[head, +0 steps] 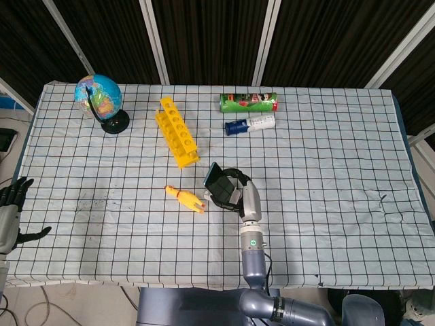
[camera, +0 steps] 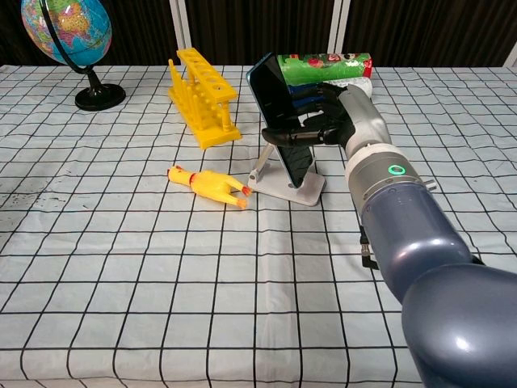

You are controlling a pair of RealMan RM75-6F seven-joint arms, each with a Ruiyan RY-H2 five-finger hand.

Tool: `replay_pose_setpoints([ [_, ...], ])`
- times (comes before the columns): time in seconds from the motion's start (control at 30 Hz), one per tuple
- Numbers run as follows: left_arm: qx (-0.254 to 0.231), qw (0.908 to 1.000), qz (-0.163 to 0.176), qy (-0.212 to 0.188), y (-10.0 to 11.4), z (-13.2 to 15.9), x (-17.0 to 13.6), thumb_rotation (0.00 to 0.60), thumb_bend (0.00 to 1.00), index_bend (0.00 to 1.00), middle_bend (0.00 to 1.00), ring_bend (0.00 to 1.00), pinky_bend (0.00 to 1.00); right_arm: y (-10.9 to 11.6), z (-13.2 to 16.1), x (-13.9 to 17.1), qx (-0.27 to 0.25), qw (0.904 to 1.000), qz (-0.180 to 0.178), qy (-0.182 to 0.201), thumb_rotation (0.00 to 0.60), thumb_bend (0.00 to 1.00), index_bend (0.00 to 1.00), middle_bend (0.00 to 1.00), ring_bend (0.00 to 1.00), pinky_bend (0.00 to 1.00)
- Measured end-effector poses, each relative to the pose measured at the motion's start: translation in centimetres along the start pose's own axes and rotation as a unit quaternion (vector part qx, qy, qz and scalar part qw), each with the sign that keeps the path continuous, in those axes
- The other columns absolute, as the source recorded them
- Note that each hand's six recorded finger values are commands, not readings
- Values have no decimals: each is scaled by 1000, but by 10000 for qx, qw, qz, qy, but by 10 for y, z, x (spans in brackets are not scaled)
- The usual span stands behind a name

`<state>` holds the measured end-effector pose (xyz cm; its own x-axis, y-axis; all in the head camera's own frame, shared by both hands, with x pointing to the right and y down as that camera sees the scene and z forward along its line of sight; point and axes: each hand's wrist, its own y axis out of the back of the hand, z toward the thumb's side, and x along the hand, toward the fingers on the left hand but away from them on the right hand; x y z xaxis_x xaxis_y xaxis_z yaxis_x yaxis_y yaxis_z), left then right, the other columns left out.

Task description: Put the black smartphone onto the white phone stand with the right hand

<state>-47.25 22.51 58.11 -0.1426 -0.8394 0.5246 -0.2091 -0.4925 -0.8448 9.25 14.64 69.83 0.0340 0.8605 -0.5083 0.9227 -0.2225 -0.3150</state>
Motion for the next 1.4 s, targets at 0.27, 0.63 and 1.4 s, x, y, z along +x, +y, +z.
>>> replay_pose_setpoints([
  [0.27, -10, 10000, 4, 1, 0, 0, 0, 600, 0, 0, 0, 0, 0, -2, -2, 0, 69, 9999, 66, -49, 600, 125, 247, 277, 179, 139],
  [0.63, -16, 10000, 6, 12, 0, 0, 0, 600, 0, 0, 0, 0, 0, -3, -1, 2, 151, 9997, 195, -42, 600, 14, 0, 6, 31, 137],
  [1.4, 166, 9997, 136, -94, 1, 5, -3, 600, 0, 0, 0, 0, 0, 141, -16, 32, 2008, 9791, -11, 332, 600, 46, 0, 0, 0, 138],
])
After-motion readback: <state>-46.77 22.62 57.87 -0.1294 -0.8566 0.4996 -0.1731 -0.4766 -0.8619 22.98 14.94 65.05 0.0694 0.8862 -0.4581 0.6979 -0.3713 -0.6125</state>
